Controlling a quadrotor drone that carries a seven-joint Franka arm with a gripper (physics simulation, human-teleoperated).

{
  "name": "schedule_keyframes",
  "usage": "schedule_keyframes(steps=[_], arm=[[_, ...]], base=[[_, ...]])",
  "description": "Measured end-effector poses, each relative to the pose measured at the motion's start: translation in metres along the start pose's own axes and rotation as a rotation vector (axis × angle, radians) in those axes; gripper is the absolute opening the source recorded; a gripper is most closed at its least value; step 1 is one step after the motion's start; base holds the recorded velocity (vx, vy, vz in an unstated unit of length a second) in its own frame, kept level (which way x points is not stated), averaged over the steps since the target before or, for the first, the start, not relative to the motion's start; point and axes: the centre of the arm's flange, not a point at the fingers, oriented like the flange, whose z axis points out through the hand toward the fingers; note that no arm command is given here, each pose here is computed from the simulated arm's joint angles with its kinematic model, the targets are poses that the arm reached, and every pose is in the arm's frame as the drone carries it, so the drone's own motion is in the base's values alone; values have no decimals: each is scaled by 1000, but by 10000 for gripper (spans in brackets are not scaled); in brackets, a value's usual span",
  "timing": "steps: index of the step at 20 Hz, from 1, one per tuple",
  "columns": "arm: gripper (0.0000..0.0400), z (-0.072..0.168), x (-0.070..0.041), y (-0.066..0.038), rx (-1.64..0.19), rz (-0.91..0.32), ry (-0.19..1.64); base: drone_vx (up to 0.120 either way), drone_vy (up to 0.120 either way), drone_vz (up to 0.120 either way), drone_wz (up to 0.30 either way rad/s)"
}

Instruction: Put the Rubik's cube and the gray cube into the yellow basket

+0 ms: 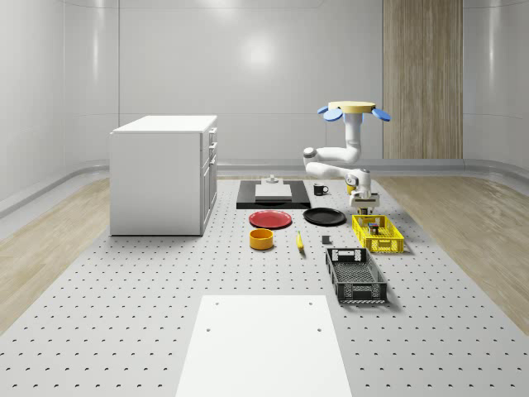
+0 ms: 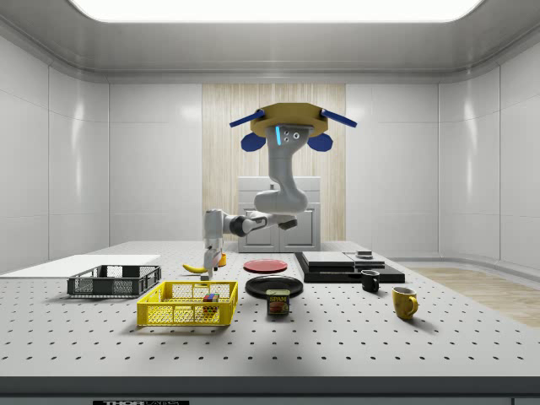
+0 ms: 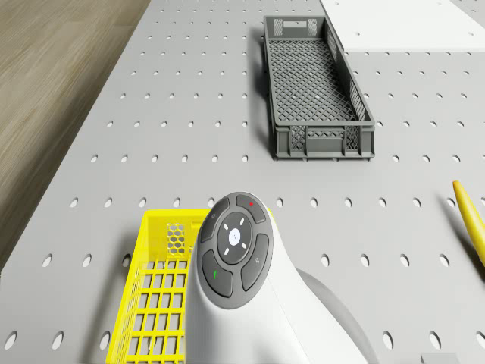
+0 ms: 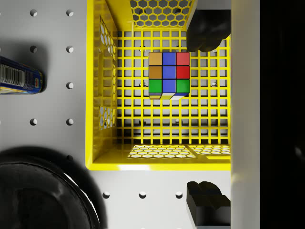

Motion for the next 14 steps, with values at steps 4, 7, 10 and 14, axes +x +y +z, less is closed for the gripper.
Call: schedule_keyframes(steps=[4, 7, 10, 14], arm=[[400, -1, 0, 0, 0, 0, 0], [400, -1, 0, 0, 0, 0, 0], [400, -1, 0, 0, 0, 0, 0], [400, -1, 0, 0, 0, 0, 0]], base=[[0, -120, 0, 0], [0, -120, 0, 0], [0, -120, 0, 0], [50, -120, 0, 0]])
